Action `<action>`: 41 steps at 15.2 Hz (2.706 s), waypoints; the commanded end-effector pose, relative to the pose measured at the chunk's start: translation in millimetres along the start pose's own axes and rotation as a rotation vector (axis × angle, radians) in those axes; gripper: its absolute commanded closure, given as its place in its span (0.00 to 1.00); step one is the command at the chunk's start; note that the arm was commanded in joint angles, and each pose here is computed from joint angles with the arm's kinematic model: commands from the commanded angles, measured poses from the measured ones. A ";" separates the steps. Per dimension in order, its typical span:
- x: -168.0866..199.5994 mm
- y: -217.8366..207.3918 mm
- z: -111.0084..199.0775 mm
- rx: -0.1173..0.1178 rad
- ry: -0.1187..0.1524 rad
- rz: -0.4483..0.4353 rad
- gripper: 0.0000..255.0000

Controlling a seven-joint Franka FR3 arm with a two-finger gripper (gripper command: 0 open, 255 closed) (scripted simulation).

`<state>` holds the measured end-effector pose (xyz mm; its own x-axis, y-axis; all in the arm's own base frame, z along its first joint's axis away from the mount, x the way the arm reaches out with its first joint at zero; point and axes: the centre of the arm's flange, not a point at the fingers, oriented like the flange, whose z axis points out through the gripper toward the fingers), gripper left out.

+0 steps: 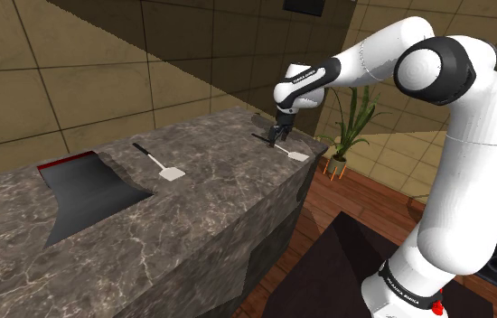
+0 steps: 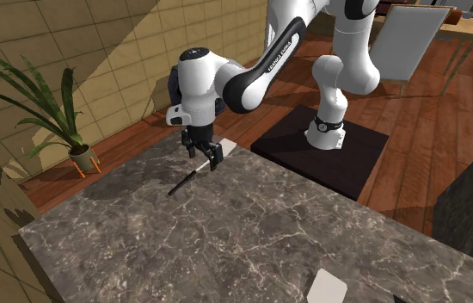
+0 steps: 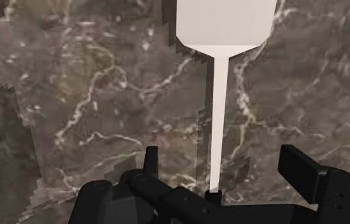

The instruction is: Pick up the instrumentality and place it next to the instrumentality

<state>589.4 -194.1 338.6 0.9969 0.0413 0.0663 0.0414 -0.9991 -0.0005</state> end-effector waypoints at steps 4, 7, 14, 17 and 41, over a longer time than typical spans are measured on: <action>0.0 0.0 0.1 0.000 0.000 0.000 1.00; 0.0 0.0 0.1 0.000 0.000 0.000 1.00; 0.7 0.0 -10.4 0.000 0.000 0.000 1.00; 1.8 0.0 -26.2 0.000 0.000 0.000 1.00; 113.4 -133.4 -77.5 0.000 0.000 0.000 1.00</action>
<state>685.0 -66.0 423.4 0.9969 0.0424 0.0663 0.0425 -0.9991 -0.0005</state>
